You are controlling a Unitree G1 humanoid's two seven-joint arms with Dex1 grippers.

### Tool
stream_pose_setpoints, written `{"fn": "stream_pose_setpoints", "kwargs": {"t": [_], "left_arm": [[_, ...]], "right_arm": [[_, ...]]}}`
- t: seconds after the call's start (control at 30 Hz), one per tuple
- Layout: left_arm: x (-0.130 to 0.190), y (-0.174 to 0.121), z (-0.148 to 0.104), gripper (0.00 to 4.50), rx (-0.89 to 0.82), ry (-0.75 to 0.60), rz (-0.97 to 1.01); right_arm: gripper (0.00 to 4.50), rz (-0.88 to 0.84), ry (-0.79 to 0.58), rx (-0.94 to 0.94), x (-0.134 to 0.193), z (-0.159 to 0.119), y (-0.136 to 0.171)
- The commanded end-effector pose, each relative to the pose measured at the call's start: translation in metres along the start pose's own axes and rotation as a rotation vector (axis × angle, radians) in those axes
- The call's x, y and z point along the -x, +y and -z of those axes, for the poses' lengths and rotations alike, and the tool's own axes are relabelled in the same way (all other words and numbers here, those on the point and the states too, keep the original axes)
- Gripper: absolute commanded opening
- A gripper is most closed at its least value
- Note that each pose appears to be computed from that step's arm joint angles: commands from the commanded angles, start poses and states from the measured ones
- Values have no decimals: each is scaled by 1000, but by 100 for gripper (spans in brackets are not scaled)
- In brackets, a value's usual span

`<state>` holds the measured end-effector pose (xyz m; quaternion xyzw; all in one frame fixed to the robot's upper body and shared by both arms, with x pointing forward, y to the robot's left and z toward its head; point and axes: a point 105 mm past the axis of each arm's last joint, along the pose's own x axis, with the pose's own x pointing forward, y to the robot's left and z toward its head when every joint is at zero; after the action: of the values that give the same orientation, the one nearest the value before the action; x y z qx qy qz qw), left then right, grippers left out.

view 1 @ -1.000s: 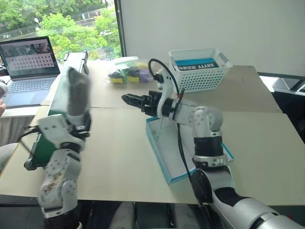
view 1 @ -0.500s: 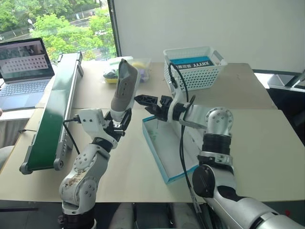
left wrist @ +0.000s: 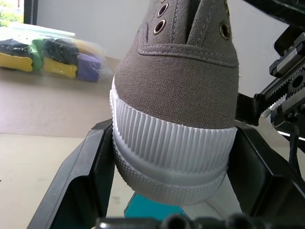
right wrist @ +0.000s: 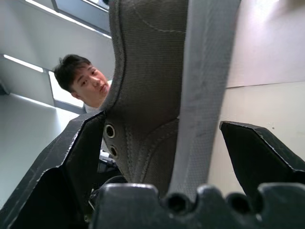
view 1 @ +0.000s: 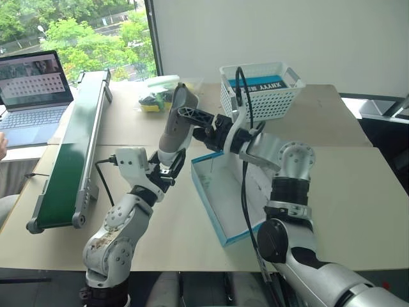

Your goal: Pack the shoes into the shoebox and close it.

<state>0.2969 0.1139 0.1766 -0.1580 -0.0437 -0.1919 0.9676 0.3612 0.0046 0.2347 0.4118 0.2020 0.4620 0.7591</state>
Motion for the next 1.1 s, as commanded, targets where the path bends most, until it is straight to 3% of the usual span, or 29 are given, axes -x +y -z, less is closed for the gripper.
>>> {"fn": "stream_pose_setpoints", "kwargs": {"t": [0.03,0.07,0.17,0.3,0.5,0.63,0.7,0.8,0.97,1.1], "left_arm": [[-2,-15,-11,295,-9,-40,67],[-2,-14,-11,295,-8,-40,65],[-2,-12,-11,294,-10,-44,54],[-1,-12,-10,294,-15,-38,50],[-1,-8,-6,294,-59,-21,27],[-1,-5,-2,294,-145,5,21],[-1,-5,-3,383,-196,0,28],[0,-9,-1,446,-294,19,59],[11,-14,-9,446,-368,10,131],[34,-15,-8,446,-436,63,211]], "right_arm": [[450,-134,14,19,-18,9,38],[450,-132,12,20,-18,9,38],[384,-114,-7,25,-17,6,34],[238,-111,-14,29,-17,5,34],[67,-115,-8,37,-17,7,35],[67,-117,-5,42,-18,7,35],[64,-107,-11,40,-18,7,34],[64,-90,-38,47,-17,2,32],[64,24,-168,131,-6,-36,21],[64,137,-183,283,18,-68,18]]}}
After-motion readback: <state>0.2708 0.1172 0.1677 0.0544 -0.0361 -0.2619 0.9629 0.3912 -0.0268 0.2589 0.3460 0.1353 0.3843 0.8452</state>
